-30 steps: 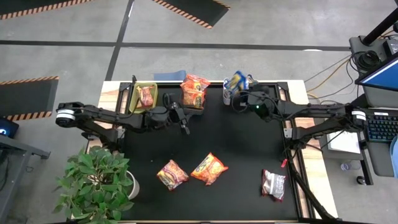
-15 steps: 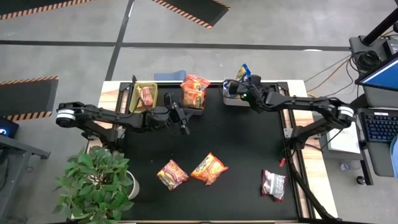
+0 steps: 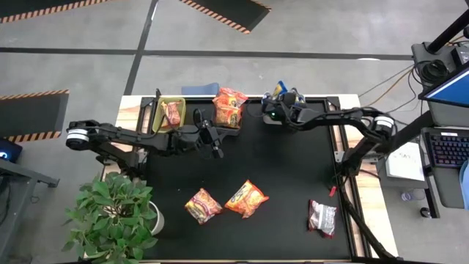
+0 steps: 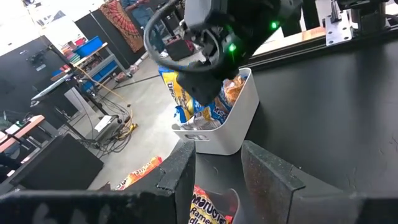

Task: Sort Maruchan noodles
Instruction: Put the blue noodle pack into the white bin

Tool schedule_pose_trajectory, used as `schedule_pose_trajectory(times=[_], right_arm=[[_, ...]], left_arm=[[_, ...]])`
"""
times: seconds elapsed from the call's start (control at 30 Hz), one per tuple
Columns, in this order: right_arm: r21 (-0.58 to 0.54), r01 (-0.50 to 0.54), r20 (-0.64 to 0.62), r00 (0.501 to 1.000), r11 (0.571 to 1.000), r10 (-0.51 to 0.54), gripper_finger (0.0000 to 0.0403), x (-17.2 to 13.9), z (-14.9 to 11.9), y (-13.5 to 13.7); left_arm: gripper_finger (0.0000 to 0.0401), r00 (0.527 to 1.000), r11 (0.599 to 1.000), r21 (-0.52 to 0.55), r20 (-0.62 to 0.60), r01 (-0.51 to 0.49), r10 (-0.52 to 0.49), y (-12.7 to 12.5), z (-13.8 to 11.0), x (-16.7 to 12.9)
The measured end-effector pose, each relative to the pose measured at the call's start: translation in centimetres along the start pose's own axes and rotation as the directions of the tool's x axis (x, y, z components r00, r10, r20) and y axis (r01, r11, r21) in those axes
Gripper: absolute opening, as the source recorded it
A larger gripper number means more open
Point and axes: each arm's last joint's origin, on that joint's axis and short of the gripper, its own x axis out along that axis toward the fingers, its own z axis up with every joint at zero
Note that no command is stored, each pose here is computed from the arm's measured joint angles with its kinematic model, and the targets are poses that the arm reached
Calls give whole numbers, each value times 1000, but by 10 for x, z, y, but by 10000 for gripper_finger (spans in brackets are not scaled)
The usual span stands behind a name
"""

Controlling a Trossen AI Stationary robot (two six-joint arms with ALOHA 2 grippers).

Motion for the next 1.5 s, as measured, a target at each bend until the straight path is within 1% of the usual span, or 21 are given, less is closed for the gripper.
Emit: schedule_pose_trajectory(times=[0.4, 0.53, 0.77, 0.9, 1.03, 1.2, 1.37, 1.5], right_arm=[[-42, 52, -34, 998, 998, -54, 47, 16, -21, 0], [-36, 66, -43, 997, 997, -68, 47, 20, -25, -1], [-57, 64, -62, 996, 996, -68, 47, 21, -27, -1], [-80, 45, -75, 996, 996, -51, 49, 18, -23, -2], [-106, 10, -89, 996, 994, -19, 71, 11, -14, -3], [-79, -44, -95, 995, 996, 37, 112, 2, -2, -2], [-80, -78, -66, 995, 994, 72, 152, -9, 14, -4], [-50, -110, -38, 993, 993, 108, 169, -20, 28, -6]], left_arm=[[114, 1000, 1000, -1, 2, -1, 1, 0, 0, 0], [114, 1000, 1000, -1, 2, -1, 1, 0, 0, 0], [114, 1000, 1000, -2, 2, -1, 1, 0, 0, 0], [114, 1000, 1000, -5, 2, 0, 0, 0, 0, 0], [114, 1000, 1000, -5, 2, 0, 0, 0, 0, 0], [114, 1000, 1000, -4, 2, 0, 0, 0, 0, 0], [114, 1000, 1000, -5, 1, 0, 0, 0, 0, 0], [114, 1000, 1000, -5, 1, 0, 0, 0, 0, 0]])
